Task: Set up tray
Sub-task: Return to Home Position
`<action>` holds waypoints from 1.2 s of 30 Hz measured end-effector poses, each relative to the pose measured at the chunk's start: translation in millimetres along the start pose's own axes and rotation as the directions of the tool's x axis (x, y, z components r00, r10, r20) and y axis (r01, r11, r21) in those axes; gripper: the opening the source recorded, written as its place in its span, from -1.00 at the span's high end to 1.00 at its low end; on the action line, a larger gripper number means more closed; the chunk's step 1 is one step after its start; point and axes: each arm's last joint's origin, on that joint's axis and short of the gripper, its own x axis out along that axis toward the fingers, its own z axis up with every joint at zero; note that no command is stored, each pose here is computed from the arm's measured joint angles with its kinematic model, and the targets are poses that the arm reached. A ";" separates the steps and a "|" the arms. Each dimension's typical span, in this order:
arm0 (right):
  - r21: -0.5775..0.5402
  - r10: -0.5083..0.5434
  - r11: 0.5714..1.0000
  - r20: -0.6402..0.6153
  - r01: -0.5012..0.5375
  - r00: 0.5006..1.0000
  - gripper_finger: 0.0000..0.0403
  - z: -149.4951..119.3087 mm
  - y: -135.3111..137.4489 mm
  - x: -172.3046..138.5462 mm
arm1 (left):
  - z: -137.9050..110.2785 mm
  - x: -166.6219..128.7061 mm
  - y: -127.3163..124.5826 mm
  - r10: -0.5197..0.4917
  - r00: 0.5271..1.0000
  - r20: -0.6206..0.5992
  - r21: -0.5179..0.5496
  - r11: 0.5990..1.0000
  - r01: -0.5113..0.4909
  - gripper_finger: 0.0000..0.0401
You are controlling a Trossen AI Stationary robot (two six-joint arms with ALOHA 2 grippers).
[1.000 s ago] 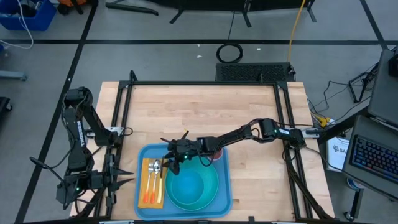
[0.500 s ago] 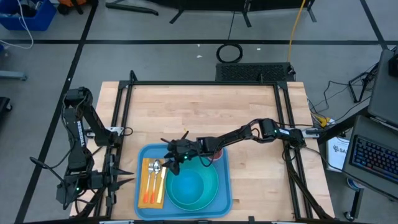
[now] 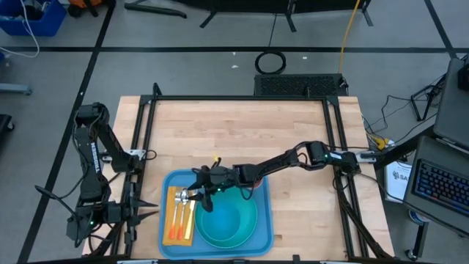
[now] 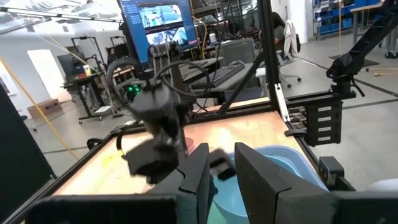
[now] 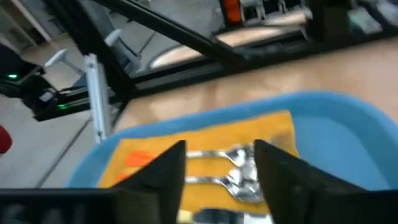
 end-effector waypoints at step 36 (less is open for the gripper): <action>-0.417 -0.090 0.897 0.159 0.150 0.983 1.00 52.5 114.2 -155.8 | 23.7 135.9 81.2 -0.246 0.969 -0.007 -0.140 0.960 0.242 0.99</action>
